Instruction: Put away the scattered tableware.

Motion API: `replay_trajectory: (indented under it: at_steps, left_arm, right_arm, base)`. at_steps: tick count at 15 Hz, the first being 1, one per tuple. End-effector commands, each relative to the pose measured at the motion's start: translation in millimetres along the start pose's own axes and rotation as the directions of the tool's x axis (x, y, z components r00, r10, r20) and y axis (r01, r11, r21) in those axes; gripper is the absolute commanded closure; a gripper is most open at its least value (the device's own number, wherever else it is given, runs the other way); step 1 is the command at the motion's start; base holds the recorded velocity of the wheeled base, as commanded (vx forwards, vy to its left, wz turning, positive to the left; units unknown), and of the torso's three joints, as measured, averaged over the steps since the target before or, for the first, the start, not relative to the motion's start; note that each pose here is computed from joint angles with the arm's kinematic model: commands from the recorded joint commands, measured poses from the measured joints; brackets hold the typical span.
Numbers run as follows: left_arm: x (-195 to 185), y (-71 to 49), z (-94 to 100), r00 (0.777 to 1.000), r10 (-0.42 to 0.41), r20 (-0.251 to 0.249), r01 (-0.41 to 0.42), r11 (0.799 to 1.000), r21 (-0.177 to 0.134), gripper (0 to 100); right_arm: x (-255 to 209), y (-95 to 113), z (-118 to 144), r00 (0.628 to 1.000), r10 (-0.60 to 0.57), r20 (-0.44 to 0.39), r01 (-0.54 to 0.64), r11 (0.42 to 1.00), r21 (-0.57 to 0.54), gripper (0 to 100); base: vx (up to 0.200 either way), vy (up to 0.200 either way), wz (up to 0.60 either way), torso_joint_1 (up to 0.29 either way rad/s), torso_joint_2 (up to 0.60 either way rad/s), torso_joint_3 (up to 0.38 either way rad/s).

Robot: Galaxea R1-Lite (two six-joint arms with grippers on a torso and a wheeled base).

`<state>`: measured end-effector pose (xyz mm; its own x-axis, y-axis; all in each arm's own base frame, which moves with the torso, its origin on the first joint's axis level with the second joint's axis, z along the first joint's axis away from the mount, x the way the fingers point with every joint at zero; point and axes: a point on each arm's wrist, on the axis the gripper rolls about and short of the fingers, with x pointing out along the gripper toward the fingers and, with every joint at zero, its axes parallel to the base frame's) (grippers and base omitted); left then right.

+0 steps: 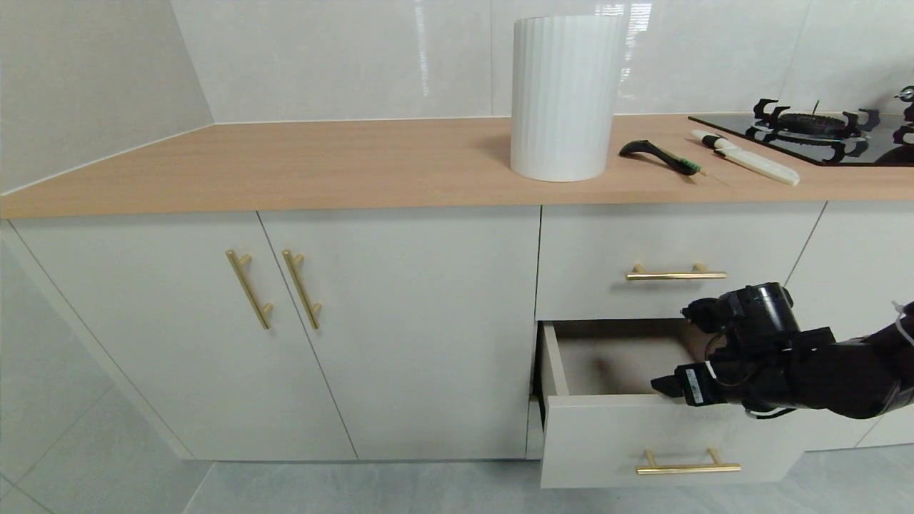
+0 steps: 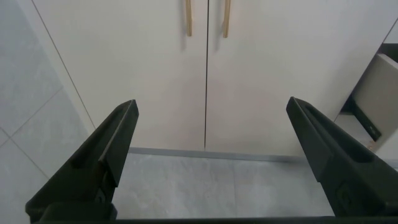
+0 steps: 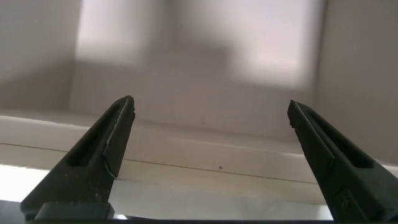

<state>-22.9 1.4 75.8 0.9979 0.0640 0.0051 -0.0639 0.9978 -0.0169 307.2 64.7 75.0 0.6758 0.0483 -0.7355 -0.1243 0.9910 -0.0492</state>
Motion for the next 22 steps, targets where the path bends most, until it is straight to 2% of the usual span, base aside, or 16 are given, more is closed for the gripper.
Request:
replay_trajectory:
  at_steps: [1,5,8,17,22]
  left_arm:
    - [0,0.0,0.1,1.0,0.0,0.0,0.0,1.0,0.0,0]
    - [0,0.0,0.1,1.0,0.0,0.0,0.0,1.0,0.0,0]
    - [0,0.0,0.1,1.0,0.0,0.0,0.0,1.0,0.0,0]
    - [0,0.0,0.1,1.0,0.0,0.0,0.0,1.0,0.0,0]
    - [0,0.0,0.1,1.0,0.0,0.0,0.0,1.0,0.0,0]
  right_arm:
    - [-15,-1,1,1.0,0.0,-0.009,0.0,1.0,0.001,0]
    - [-23,-1,-5,0.996,-0.002,-0.088,0.001,1.0,-0.012,0]
    - [-38,6,-18,0.979,0.009,-0.206,-0.019,0.999,-0.051,0]
    - [-50,4,-59,0.887,-0.056,-0.457,-0.004,0.992,-0.13,0]
    - [-57,5,-57,0.896,-0.051,-0.441,-0.011,0.991,-0.136,0]
  base:
    - [0.0,0.0,0.0,0.0,0.0,0.0]
    - [0.0,0.0,0.0,0.0,0.0,0.0]
    - [0.0,0.0,0.0,0.0,0.0,0.0]
    - [0.0,0.0,0.0,0.0,0.0,0.0]
    - [0.0,0.0,0.0,0.0,0.0,0.0]
